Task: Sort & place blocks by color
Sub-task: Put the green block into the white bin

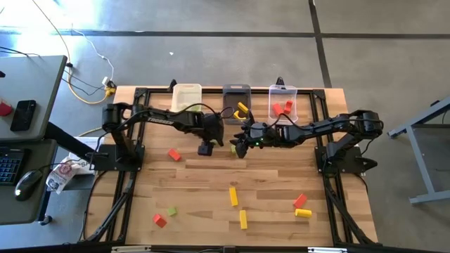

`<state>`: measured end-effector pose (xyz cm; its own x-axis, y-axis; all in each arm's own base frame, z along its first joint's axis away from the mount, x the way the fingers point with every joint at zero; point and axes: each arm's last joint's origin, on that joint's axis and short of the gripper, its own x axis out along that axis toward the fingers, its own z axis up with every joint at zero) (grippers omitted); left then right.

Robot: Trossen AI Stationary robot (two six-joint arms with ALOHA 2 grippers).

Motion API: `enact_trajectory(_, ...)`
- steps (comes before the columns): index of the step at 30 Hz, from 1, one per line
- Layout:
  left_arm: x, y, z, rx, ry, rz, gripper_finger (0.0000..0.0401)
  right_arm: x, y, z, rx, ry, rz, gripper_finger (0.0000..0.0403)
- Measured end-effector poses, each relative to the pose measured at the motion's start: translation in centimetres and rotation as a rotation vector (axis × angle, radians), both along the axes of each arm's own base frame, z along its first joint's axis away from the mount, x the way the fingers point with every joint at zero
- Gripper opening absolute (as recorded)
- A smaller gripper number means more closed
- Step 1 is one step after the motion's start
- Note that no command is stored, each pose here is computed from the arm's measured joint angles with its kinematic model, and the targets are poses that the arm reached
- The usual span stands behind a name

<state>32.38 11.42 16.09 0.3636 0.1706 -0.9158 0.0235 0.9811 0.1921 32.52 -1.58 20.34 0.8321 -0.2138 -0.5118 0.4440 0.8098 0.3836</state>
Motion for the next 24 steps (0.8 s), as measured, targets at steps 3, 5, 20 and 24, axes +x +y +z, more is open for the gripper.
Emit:
enact_trajectory(3,0.2,0.1,-0.5,0.017,0.009,0.008,0.0229,0.0,0.0,0.0,0.000,0.000,0.000,0.0163)
enact_trajectory(5,0.2,0.2,-0.5,0.030,0.015,0.014,0.0229,0.0,0.0,0.0,0.000,0.000,0.000,0.0163)
enact_trajectory(20,0.5,0.4,-2.6,0.000,0.062,-0.006,0.0229,0.0,0.0,0.0,0.002,0.000,-0.001,0.0163)
enact_trajectory(24,0.7,0.5,-2.8,0.009,0.050,-0.009,0.0229,0.0,0.0,0.0,0.002,0.000,-0.002,0.0163)
